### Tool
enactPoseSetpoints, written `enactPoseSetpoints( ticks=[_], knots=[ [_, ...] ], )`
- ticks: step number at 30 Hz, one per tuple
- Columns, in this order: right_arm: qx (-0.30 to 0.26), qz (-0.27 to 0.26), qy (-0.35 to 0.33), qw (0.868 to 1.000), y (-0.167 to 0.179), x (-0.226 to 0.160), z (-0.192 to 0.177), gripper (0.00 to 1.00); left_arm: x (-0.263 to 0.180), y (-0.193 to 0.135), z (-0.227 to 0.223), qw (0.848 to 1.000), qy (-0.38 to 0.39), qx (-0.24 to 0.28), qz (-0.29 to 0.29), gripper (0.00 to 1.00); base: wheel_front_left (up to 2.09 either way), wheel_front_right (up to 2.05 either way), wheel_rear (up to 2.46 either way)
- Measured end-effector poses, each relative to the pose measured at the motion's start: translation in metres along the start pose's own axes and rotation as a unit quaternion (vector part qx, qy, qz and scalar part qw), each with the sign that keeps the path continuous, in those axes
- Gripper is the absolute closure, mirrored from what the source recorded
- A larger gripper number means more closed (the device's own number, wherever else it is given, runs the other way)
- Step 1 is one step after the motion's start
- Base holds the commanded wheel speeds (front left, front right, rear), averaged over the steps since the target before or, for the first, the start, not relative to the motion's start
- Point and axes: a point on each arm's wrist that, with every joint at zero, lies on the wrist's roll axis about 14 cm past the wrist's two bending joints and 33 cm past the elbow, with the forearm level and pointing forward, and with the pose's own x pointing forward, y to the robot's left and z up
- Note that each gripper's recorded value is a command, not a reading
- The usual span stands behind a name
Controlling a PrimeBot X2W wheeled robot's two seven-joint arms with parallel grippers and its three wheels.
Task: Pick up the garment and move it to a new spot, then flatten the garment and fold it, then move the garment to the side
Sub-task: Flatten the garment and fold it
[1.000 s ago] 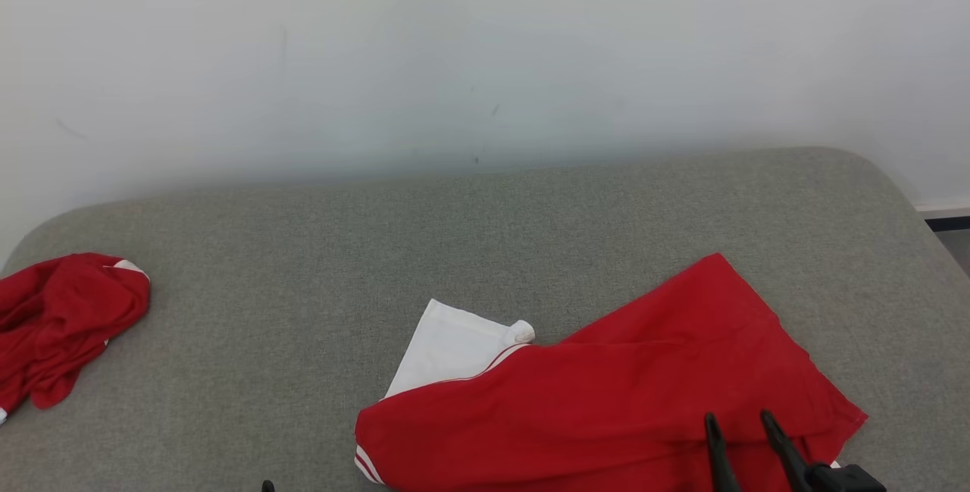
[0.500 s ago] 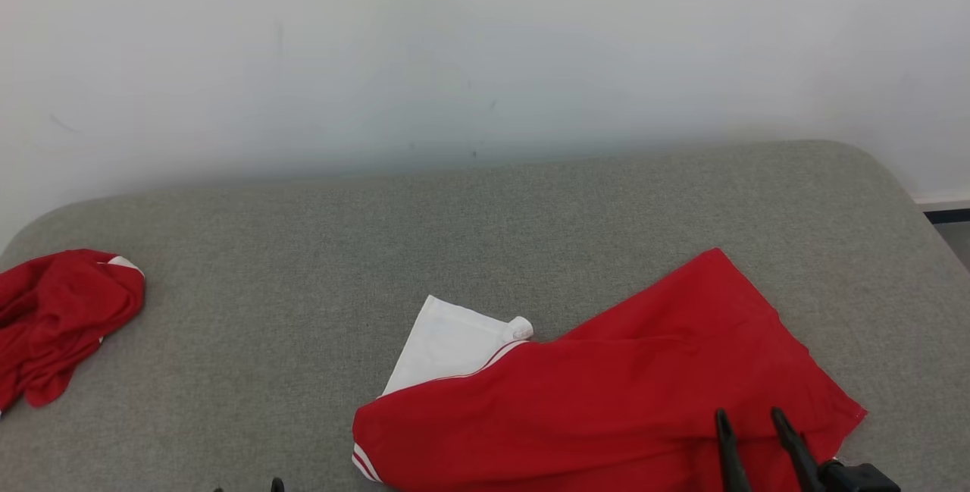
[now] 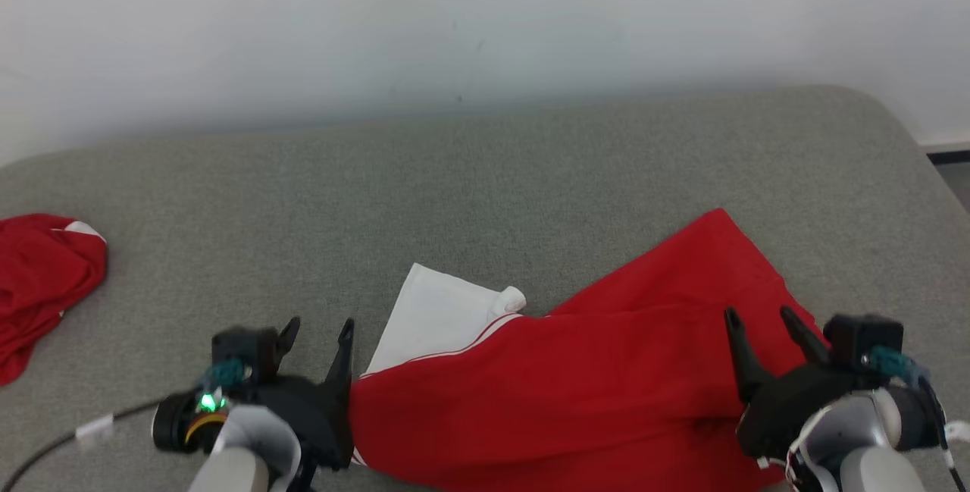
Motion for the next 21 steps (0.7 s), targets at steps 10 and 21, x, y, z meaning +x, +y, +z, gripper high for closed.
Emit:
enactPoseSetpoints(
  ticks=[10,21],
  knots=[
    [-0.015,-0.013,0.046,0.999,-0.008,0.055,0.027,0.0,0.081,-0.021,-0.019,0.986,0.158,-0.01,-0.049,0.0,0.0,0.0,0.0],
    [-0.001,-0.04,0.068,0.997,-0.026,0.061,0.001,0.0,0.12,-0.04,-0.053,0.967,0.239,0.037,-0.081,0.0,0.0,0.0,0.0]
  ],
)
